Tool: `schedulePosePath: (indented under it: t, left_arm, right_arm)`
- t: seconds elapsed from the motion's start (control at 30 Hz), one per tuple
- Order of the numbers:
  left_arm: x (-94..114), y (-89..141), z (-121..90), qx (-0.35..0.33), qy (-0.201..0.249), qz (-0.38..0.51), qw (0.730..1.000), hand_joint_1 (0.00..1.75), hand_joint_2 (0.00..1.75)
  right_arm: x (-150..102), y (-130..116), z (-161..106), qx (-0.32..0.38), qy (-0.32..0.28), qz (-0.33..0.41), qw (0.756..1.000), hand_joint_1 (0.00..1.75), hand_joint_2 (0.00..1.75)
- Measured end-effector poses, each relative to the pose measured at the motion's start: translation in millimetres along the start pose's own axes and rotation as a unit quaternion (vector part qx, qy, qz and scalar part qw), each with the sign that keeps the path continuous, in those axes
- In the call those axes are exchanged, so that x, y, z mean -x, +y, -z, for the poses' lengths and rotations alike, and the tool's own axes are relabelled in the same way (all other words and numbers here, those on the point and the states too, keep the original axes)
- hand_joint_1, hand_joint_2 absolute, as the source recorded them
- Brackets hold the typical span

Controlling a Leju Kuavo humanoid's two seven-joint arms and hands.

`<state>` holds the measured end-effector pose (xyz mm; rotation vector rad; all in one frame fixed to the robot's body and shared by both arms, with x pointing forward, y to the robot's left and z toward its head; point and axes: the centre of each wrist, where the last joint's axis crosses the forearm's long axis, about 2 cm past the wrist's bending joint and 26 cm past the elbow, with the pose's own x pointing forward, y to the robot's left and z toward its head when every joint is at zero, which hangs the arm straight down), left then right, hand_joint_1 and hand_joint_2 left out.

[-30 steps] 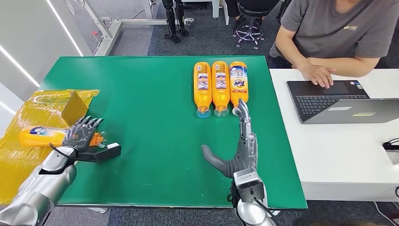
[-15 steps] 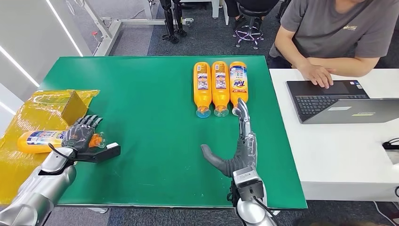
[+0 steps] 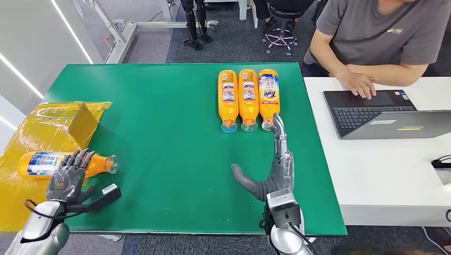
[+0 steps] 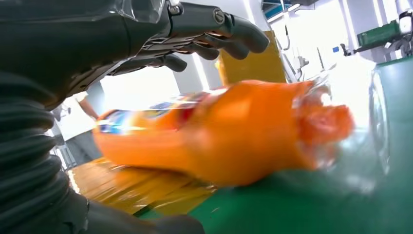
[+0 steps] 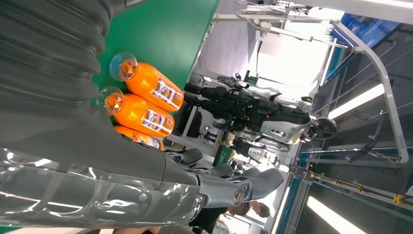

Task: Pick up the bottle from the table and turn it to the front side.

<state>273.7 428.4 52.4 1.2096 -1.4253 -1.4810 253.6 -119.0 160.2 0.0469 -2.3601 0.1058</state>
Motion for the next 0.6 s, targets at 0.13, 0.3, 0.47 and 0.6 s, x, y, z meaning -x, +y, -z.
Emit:
schedulePosePath:
  t: [0.13,0.3,0.47,0.6]
  left_arm:
    - [-5.8,6.7,-17.4,-0.022,0.000,0.003,1.000,0.00,1.75]
    - [-8.7,15.2,-25.3,-0.044,0.000,0.009,0.999,0.00,1.75]
    - [-18.0,29.8,-24.3,-0.102,-0.015,0.000,0.995,0.00,1.75]
    - [-24.6,41.0,-19.0,-0.137,-0.023,-0.008,0.990,0.00,1.75]
  right_arm:
    - [-0.2,-0.6,-0.2,0.000,-0.001,-0.001,1.000,0.00,1.75]
    - [-0.6,-1.9,0.5,0.003,-0.002,-0.003,1.000,0.00,1.75]
    - [-0.1,-2.5,0.3,0.004,-0.003,-0.003,1.000,0.00,1.75]
    - [0.5,-2.3,-0.3,0.004,-0.003,-0.002,1.000,0.00,1.75]
